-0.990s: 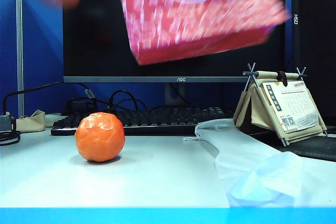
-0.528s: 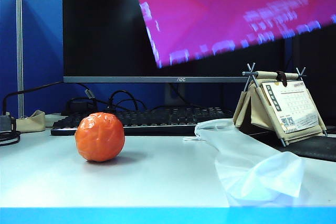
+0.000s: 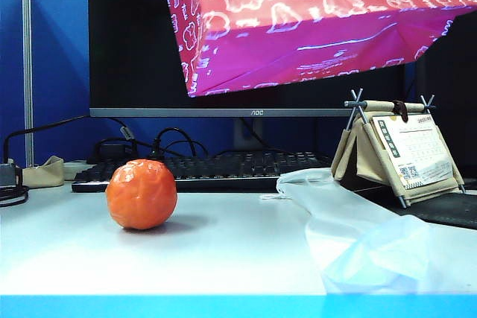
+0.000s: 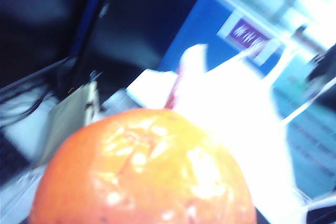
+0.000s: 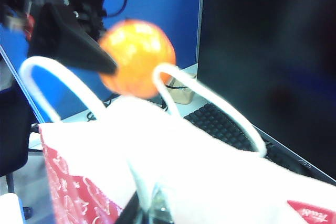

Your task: Open the paper bag and put two oranges into the paper bag.

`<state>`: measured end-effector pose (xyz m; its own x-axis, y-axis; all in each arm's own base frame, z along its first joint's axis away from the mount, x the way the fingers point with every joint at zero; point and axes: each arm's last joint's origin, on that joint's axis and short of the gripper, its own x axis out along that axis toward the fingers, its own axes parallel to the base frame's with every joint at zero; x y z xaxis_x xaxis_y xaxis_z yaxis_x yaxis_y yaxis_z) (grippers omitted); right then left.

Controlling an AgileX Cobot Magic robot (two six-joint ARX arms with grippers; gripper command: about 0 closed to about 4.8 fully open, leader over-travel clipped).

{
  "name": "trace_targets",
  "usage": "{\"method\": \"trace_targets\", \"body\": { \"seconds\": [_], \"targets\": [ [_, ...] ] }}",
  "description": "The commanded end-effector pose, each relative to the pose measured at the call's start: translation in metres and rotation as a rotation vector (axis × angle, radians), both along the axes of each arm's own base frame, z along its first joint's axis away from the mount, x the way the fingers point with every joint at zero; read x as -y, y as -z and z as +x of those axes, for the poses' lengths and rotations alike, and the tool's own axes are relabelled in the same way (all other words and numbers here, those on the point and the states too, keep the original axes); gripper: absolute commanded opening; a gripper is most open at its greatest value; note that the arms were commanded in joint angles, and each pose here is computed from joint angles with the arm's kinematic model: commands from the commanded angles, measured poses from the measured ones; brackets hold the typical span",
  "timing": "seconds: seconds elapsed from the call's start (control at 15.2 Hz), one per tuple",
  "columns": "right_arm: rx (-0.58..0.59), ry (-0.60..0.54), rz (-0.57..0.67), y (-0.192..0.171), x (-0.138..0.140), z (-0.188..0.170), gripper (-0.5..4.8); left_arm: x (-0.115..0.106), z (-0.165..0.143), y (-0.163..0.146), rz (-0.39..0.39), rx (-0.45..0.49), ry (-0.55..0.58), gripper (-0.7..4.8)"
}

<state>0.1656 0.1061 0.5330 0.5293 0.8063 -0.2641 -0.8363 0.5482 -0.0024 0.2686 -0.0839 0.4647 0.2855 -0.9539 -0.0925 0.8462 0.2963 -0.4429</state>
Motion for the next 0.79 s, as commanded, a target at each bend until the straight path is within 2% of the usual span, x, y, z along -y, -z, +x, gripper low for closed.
{"method": "trace_targets", "body": {
  "seconds": [0.07,0.4,0.79],
  "targets": [
    [0.024,-0.009,0.002,-0.001,-0.003,0.005,-0.06,0.003,-0.009,-0.019,-0.047,0.046,0.036,-0.05],
    [0.048,-0.013,0.015,0.000,-0.010,0.017,-0.05,0.019,-0.014,-0.021,-0.052,0.010,0.094,-0.05],
    [0.086,-0.048,0.072,-0.007,-0.011,0.018,-0.06,0.035,0.008,0.002,-0.024,-0.083,0.138,-0.05]
  ]
}}
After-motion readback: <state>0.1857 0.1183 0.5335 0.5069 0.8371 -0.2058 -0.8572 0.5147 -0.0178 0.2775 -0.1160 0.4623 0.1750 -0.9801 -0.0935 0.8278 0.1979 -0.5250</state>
